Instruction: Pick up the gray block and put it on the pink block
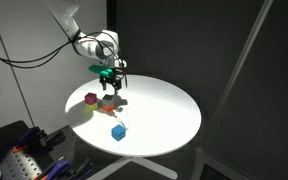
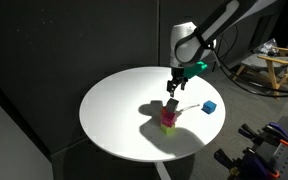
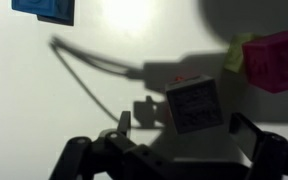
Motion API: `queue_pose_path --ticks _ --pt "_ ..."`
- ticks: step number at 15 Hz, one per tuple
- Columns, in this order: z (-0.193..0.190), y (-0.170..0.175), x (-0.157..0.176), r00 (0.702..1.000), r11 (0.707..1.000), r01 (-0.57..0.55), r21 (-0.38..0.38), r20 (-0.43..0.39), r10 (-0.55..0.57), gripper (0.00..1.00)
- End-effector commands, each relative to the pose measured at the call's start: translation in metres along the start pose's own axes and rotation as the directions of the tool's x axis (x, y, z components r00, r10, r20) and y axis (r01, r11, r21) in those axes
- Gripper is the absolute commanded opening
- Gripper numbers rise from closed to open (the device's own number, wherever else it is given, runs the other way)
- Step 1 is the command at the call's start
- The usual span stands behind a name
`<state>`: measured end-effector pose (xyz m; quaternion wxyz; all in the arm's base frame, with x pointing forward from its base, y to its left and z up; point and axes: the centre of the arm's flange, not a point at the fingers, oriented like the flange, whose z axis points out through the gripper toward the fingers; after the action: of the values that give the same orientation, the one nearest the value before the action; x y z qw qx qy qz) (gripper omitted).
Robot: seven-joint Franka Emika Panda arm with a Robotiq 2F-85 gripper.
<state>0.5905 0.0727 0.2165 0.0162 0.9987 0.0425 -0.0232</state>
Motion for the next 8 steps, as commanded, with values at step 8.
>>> queue_pose_path --ticks 8 --pt "0.007 -0.025 0.008 0.995 0.995 0.098 -0.021 -0.004 -0.099 1.0"
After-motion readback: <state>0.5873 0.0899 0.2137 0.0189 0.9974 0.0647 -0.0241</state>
